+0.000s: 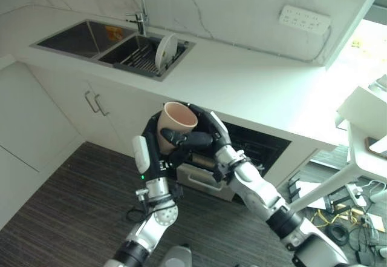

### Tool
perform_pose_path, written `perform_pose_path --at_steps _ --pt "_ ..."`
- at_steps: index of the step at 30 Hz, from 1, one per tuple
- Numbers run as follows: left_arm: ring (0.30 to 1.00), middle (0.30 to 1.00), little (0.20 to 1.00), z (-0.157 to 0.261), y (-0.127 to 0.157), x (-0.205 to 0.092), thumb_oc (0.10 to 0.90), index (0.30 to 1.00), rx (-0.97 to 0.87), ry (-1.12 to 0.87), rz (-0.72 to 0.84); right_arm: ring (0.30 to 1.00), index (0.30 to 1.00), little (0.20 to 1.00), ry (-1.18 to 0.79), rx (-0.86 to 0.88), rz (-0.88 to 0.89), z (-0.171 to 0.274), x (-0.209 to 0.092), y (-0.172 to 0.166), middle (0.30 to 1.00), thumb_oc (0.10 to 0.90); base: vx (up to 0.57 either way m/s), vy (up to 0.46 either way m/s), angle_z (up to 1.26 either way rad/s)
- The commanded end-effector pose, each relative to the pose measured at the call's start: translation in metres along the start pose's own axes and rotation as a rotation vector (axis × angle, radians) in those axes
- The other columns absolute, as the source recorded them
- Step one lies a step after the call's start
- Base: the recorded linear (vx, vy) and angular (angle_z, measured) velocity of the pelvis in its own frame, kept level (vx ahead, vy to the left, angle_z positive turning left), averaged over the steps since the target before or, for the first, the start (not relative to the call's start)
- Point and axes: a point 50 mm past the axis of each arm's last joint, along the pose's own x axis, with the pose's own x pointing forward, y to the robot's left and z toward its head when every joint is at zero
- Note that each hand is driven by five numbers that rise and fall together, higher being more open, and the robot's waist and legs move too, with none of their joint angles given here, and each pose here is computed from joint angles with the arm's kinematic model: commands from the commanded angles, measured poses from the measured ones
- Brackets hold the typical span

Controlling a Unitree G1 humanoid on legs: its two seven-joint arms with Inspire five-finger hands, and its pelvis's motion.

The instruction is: Place the dishes in the dishwasher.

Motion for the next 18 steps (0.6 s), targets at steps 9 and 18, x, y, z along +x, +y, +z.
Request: perform_pose_path --at_steps 9,18 --pt "0.3 0.3 0.3 0.09 -0.037 0.038 0.4 0.3 -0.262 -0.441 -0.117 0.3 0.3 0.3 -0.25 -0.005 0.236 0.05 0.024 0.054 0.3 0.4 0.0 0.0 0.0" --pt "0.9 0.9 0.9 0.068 -0.038 0.028 0.8 0.9 -0.215 -0.328 -0.217 0.3 0.3 0.3 -0.472 0.252 -0.036 0.088 0.006 0.001 0.3 0.4 0.0 0.004 0.0"
